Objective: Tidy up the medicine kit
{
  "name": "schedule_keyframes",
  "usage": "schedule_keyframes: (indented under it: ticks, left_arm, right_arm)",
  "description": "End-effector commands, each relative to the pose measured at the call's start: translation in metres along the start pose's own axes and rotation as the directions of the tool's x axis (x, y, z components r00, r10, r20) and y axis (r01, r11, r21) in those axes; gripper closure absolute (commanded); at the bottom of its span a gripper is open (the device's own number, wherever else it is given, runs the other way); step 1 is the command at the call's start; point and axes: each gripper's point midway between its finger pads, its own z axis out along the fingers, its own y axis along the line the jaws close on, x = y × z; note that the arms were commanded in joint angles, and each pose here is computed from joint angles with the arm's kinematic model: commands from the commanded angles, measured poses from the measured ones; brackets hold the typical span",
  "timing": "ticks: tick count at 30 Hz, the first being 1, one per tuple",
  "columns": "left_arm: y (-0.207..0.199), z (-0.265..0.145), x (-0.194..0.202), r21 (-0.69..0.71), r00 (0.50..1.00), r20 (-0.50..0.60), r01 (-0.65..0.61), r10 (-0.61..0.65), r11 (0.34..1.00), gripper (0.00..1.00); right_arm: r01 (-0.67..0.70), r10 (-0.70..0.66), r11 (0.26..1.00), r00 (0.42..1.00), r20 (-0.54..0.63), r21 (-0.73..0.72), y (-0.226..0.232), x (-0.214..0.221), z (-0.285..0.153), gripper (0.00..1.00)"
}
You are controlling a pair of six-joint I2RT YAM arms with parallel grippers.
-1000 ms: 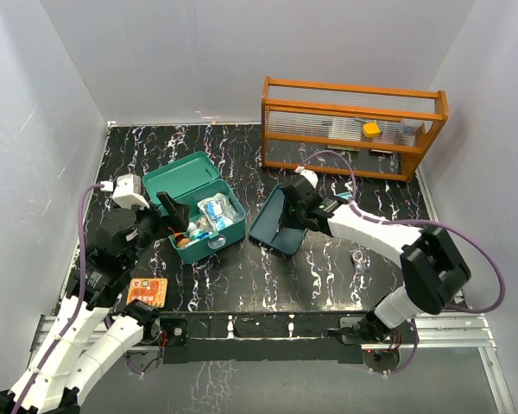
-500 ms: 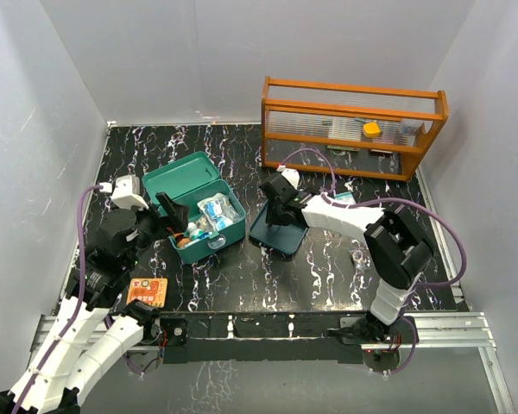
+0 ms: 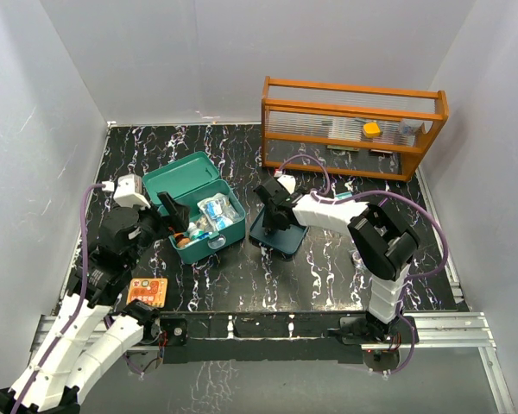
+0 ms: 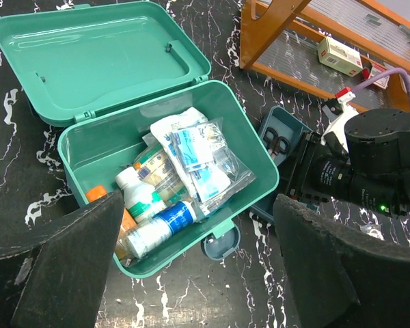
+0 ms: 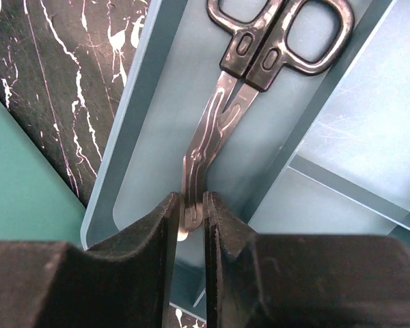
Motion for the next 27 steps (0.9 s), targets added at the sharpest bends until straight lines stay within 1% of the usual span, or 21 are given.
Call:
schedule_keyframes:
  ticks: [1, 4, 8, 10, 12, 16, 23, 25, 27]
  left_arm:
    - [-0.004, -0.01, -0.02, 0.006, 0.998, 0.055, 0.008, -0.009, 1.0, 0.1]
    - [-0.004, -0.012, -0.02, 0.009, 0.998, 0.056, 0.006, -0.007, 1.0, 0.1]
    - [-0.002, -0.018, -0.024, 0.002, 0.998, 0.062, -0.02, 0.019, 1.0, 0.1]
    - [-0.001, -0.024, -0.031, -0.003, 0.996, 0.082, -0.037, 0.037, 0.999, 0.1]
    - [0.002, -0.029, -0.034, -0.006, 0.994, 0.101, -0.05, 0.051, 0.999, 0.1]
    - [0.006, -0.032, -0.027, 0.009, 0.991, 0.126, -0.049, 0.048, 0.999, 0.09]
    - [0.015, -0.031, -0.011, 0.015, 0.99, 0.142, -0.016, 0.014, 1.0, 0.09]
    - [0.017, -0.032, -0.005, 0.018, 0.991, 0.134, -0.013, 0.01, 1.0, 0.08]
    - [0.02, -0.033, 0.002, 0.021, 0.993, 0.116, -0.012, 0.01, 1.0, 0.08]
  right_arm:
    - [-0.043, 0.047, 0.998, 0.995, 0.087, -0.045, 0.02, -0.031, -0.018, 0.78]
    - [-0.045, 0.049, 0.998, 0.994, 0.097, -0.042, 0.02, -0.035, -0.024, 0.7]
    - [-0.046, 0.052, 0.997, 0.993, 0.108, -0.066, 0.022, -0.042, -0.043, 0.68]
    - [-0.054, 0.067, 0.994, 0.987, 0.148, -0.09, 0.02, -0.05, -0.065, 0.68]
    - [-0.056, 0.072, 0.995, 0.979, 0.192, -0.086, 0.007, -0.055, -0.081, 0.66]
    - [-0.079, 0.082, 0.997, 0.968, 0.236, -0.023, -0.036, -0.051, -0.101, 0.64]
    - [-0.197, 0.16, 0.969, 0.961, 0.226, 0.15, -0.136, -0.025, -0.113, 0.61]
    - [-0.255, 0.208, 0.949, 0.948, 0.24, 0.187, -0.158, -0.02, -0.118, 0.55]
    - [-0.293, 0.234, 0.927, 0.939, 0.252, 0.234, -0.179, -0.014, -0.121, 0.46]
